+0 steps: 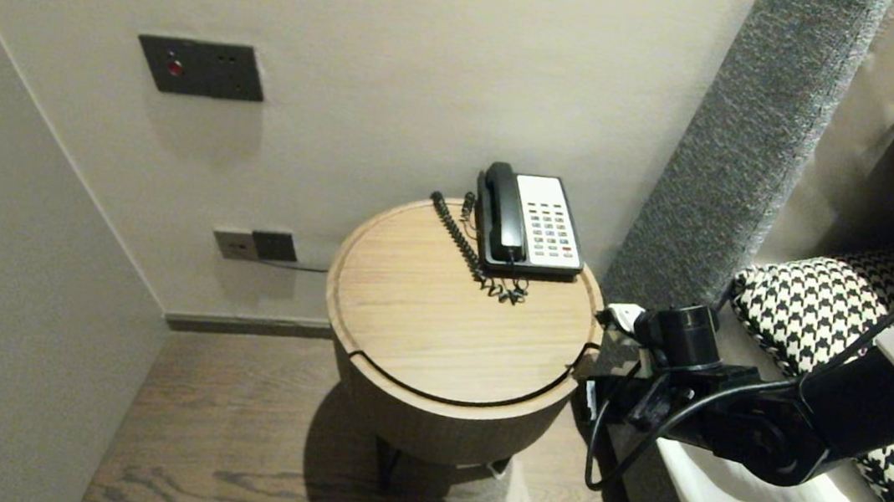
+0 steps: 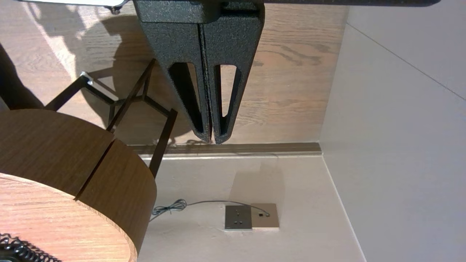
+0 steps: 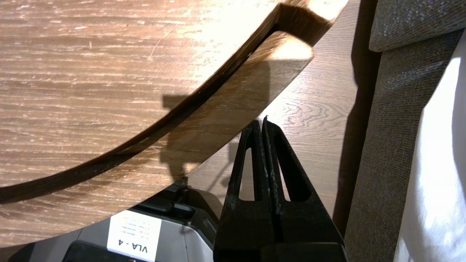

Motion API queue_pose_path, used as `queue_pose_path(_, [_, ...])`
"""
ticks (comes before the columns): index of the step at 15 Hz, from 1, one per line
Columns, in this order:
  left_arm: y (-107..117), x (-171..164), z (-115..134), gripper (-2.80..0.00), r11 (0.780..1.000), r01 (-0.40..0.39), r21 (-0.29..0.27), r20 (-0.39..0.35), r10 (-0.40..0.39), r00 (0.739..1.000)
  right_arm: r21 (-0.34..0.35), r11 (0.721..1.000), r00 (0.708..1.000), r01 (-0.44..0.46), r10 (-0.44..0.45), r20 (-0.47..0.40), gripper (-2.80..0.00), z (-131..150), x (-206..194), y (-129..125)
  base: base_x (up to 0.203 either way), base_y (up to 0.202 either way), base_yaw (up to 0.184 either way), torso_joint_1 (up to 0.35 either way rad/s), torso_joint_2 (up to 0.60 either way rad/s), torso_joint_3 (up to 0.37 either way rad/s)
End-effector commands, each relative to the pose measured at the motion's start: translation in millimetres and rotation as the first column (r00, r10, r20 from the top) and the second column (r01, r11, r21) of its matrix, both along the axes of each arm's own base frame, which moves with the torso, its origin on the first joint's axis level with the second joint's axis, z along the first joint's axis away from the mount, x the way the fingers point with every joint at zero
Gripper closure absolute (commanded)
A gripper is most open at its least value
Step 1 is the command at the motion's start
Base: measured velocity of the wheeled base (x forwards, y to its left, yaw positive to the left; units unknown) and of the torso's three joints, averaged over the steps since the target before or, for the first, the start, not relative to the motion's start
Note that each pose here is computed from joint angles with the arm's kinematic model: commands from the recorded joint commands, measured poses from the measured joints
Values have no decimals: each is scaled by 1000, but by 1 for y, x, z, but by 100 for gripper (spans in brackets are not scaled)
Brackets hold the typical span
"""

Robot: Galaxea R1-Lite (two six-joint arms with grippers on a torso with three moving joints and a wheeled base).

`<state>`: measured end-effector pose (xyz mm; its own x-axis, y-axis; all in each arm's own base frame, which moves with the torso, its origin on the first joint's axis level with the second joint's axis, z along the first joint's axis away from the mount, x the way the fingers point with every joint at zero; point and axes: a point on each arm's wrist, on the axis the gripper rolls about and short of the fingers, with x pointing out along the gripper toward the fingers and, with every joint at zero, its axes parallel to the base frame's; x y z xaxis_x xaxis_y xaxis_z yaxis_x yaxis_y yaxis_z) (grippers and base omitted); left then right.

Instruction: Close the nightstand drawer

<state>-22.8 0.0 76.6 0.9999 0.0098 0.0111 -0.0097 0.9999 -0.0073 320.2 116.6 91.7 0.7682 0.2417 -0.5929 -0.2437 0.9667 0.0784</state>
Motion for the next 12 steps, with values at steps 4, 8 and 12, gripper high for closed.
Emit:
queue_pose_path(4, [0,0,0,0,1000,-1,0,1,1,1000,4,1000,1000,14,-14,20,0,5,1,-2,0,0,0,0,0,0])
queue_pose_path(8, [0,0,0,0,1000,-1,0,1,1,1000,9,1000,999,13,-13,33,0,9,0,-1,0,0,0,0,0,0])
queue_pose_path(12, [0,0,0,0,1000,-1,0,1,1,1000,10,1000,999,13,-13,35,0,14,-10,-5,0,0,0,0,0,0])
